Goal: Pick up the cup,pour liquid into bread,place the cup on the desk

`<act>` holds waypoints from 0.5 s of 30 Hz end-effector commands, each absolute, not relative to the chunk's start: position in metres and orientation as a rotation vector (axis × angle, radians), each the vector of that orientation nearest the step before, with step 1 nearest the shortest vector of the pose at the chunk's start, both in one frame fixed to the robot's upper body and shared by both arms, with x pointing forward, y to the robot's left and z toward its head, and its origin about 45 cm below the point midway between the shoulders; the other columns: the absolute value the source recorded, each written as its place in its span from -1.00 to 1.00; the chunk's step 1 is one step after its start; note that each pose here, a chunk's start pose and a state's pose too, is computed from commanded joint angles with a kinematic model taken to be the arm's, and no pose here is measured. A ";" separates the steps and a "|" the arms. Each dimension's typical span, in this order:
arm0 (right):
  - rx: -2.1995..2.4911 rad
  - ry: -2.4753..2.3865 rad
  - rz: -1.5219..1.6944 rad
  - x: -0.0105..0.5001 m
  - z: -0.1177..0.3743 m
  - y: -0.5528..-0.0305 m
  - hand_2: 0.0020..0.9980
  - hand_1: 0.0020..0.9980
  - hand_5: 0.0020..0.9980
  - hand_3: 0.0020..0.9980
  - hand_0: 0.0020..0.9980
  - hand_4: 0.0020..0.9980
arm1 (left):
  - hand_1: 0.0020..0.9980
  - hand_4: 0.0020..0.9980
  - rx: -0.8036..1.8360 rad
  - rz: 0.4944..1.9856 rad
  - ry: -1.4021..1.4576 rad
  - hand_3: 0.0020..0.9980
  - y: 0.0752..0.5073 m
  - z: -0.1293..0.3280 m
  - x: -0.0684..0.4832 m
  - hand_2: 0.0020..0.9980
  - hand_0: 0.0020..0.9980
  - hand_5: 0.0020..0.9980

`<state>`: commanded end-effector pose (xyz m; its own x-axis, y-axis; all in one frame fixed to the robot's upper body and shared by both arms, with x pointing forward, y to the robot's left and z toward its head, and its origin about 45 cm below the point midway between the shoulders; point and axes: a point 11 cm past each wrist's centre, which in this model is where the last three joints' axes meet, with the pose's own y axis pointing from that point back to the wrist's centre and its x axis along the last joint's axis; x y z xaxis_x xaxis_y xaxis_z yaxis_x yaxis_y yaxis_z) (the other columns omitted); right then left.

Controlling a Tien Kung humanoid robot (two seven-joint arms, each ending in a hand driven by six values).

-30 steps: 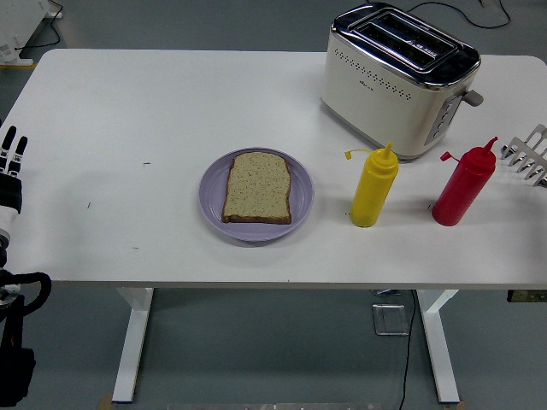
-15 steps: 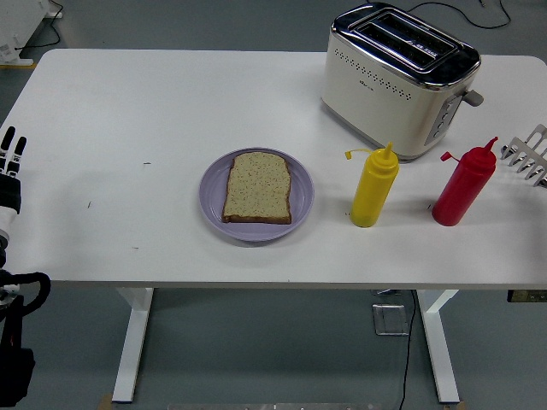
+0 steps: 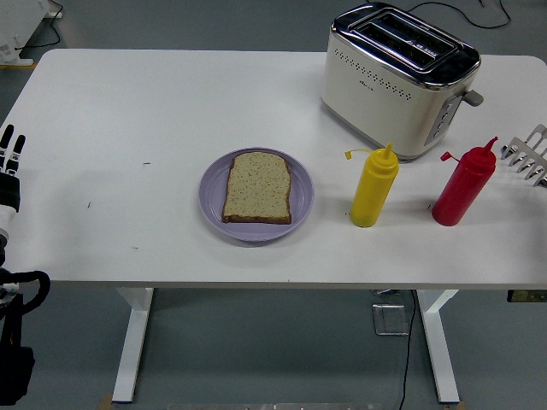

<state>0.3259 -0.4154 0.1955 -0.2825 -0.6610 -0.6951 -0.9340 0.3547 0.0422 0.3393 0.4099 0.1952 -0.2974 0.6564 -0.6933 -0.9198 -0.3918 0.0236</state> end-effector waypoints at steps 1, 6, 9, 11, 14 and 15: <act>-1.381 2.039 0.609 0.326 0.195 -0.415 0.47 0.47 -0.28 0.49 0.53 0.49 | 0.48 0.12 -0.738 1.870 0.518 0.37 0.410 0.195 0.339 0.49 0.57 1.00; -1.382 2.040 0.608 0.326 0.195 -0.415 0.47 0.47 -0.28 0.49 0.53 0.49 | 0.48 0.12 -0.737 1.870 0.517 0.37 0.410 0.196 0.339 0.49 0.57 1.00; -1.382 2.042 0.608 0.326 0.195 -0.415 0.46 0.47 -0.34 0.50 0.52 0.44 | 0.48 0.12 -0.739 1.870 0.516 0.37 0.410 0.196 0.339 0.49 0.57 1.00; -1.387 2.041 0.607 0.326 0.196 -0.415 0.46 0.47 -0.34 0.50 0.52 0.44 | 0.48 0.12 -0.740 1.870 0.515 0.37 0.410 0.196 0.340 0.49 0.57 1.00; -1.390 2.039 0.606 0.327 0.196 -0.414 0.46 0.47 -0.35 0.50 0.52 0.43 | 0.48 0.12 -0.740 1.869 0.515 0.37 0.410 0.197 0.340 0.49 0.57 1.00; -1.390 2.039 0.606 0.327 0.196 -0.414 0.46 0.47 -0.35 0.50 0.52 0.43 | 0.48 0.12 -0.741 1.869 0.515 0.37 0.410 0.197 0.340 0.49 0.57 1.00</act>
<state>0.3266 -0.4138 0.1957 -0.2789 -0.6663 -0.6915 -0.9359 0.3499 0.0403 0.3400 0.4100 0.1968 -0.2940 0.6573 -0.6939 -0.9199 -0.3918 0.0187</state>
